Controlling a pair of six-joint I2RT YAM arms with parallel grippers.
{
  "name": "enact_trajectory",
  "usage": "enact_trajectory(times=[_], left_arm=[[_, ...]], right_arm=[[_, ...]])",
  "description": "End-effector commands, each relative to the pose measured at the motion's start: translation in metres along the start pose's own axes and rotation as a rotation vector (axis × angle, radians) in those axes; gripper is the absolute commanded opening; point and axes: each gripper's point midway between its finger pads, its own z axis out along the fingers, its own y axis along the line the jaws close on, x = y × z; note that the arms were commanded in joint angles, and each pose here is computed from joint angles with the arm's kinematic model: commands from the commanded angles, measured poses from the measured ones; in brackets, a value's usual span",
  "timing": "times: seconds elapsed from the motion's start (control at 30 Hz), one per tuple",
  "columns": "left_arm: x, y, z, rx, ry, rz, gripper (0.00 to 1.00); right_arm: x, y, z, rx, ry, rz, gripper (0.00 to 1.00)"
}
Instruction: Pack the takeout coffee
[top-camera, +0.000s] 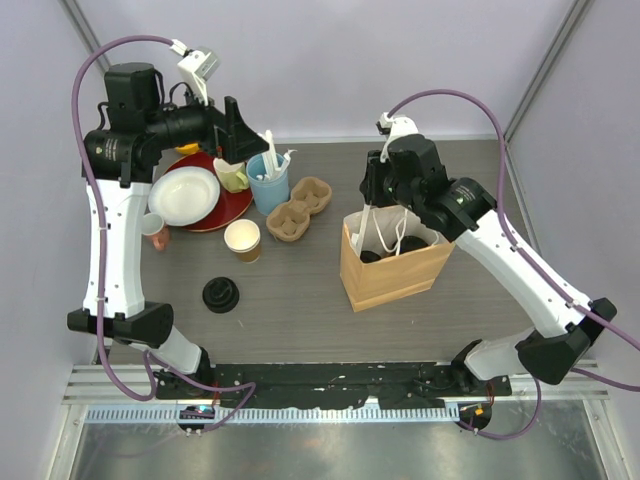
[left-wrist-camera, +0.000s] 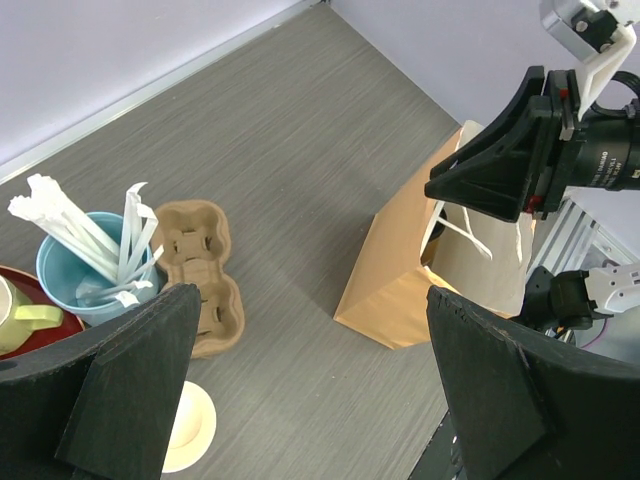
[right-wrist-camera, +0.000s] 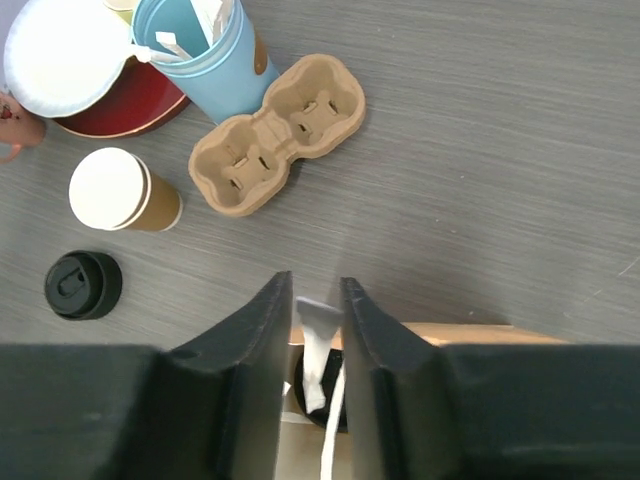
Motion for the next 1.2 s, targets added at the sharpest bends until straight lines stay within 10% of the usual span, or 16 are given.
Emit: enact_trajectory(times=[0.0, 0.13, 0.53, 1.17], left_arm=[[-0.009, -0.008, -0.007, 0.019, -0.035, 0.031, 1.0], [-0.009, -0.008, -0.008, 0.017, -0.035, 0.031, 1.0], [-0.009, -0.008, -0.007, 0.027, -0.035, 0.026, 1.0], [-0.009, -0.005, -0.008, 0.019, -0.036, 0.034, 1.0]], right_arm=[[-0.024, 0.011, -0.004, -0.039, -0.07, -0.007, 0.22], [-0.028, 0.013, -0.014, -0.072, -0.085, -0.041, 0.01], [-0.024, 0.02, -0.04, -0.187, 0.049, -0.402, 0.01], [0.041, 0.057, -0.007, -0.332, 0.022, -0.39, 0.02]])
